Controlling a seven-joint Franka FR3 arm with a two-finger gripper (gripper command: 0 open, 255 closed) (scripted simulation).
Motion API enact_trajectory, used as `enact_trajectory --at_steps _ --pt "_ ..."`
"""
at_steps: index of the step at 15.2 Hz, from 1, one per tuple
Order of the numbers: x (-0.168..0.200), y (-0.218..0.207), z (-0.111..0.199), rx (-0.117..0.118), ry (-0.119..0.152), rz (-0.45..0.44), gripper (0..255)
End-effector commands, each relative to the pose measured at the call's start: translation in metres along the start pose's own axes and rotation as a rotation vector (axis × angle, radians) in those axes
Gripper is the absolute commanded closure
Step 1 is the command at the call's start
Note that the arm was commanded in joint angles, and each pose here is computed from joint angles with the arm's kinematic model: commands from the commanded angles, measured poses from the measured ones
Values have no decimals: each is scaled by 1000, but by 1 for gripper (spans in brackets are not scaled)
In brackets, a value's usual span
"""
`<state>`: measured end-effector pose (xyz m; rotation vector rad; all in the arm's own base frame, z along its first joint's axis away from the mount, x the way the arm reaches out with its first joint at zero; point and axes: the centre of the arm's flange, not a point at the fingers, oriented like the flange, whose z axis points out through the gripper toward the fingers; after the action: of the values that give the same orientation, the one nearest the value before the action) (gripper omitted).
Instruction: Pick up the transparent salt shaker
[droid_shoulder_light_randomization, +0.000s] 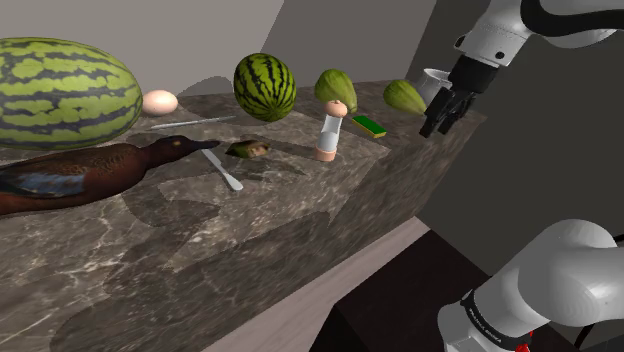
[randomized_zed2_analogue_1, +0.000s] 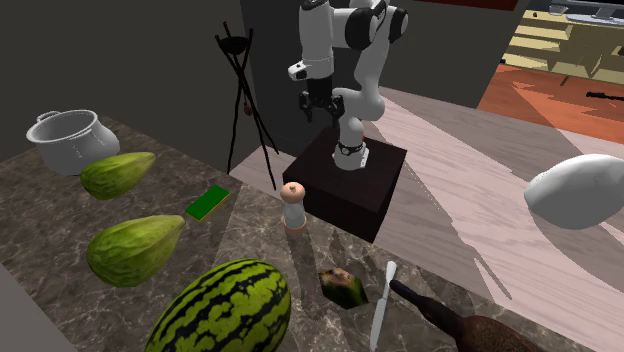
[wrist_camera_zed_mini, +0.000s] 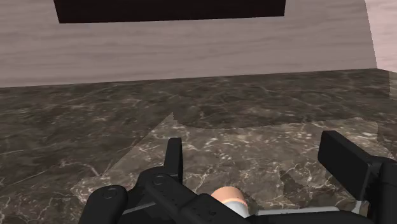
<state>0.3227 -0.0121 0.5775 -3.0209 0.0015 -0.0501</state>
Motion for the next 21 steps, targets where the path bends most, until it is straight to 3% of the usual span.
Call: enact_trajectory --at_steps 1,21 --pt "0 0 0 0 0 0 0" --pt "254 -59 31 -104 33 63 0"
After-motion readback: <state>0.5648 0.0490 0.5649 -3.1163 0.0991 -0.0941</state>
